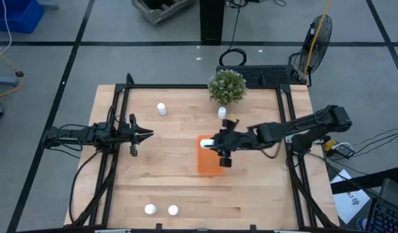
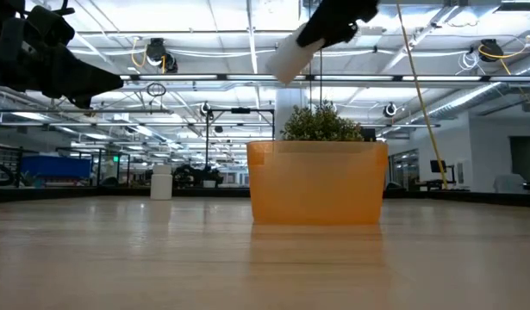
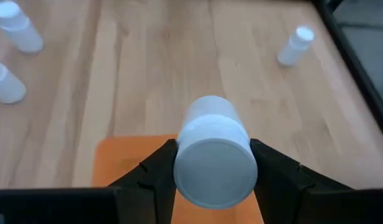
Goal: Pick and place pill bottles into a basket
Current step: Put the white medicine bottle into the orange bin
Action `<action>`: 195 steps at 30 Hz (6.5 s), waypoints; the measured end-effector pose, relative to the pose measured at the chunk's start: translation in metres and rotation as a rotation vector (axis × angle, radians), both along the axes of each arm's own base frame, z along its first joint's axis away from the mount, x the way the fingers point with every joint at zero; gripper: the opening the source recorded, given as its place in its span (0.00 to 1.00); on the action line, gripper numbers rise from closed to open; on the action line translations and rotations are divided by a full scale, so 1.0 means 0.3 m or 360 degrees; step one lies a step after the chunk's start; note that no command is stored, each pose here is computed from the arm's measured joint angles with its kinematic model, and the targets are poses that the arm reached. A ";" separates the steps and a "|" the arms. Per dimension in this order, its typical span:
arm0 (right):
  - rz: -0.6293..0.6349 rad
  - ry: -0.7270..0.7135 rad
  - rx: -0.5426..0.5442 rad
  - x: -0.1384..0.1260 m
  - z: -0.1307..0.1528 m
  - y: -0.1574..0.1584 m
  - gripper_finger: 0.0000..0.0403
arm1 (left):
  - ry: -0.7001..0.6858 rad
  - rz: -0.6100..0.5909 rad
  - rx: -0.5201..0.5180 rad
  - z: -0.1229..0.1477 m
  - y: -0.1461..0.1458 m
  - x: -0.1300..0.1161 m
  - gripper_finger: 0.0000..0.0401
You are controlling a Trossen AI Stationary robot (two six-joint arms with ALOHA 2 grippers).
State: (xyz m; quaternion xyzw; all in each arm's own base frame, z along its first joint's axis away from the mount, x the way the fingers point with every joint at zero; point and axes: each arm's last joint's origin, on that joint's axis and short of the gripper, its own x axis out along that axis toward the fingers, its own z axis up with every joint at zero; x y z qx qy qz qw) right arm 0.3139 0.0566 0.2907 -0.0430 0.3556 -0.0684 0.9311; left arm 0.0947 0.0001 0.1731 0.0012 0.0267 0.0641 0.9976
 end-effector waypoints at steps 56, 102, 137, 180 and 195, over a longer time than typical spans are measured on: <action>-0.0057 0.0838 0.0507 0.232 -0.314 -0.260 0.65 | 0.0000 0.0000 0.0000 0.000 0.000 0.000 0.14; -0.0937 0.0328 0.0325 -0.042 -0.190 -0.580 0.60 | 0.0001 0.0000 0.0000 0.000 0.000 0.000 0.14; -0.1170 0.0209 0.0220 -0.107 -0.384 -0.554 0.60 | 0.0001 0.0000 0.0000 0.000 0.000 0.000 0.14; -0.1056 -0.0245 0.0233 -0.123 -0.465 -0.533 0.60 | 0.0000 0.0000 0.0000 0.000 0.000 0.000 0.14; -0.1040 -0.0231 0.0291 -0.122 -0.486 -0.555 0.52 | 0.0001 0.0000 0.0000 0.000 0.000 0.000 0.14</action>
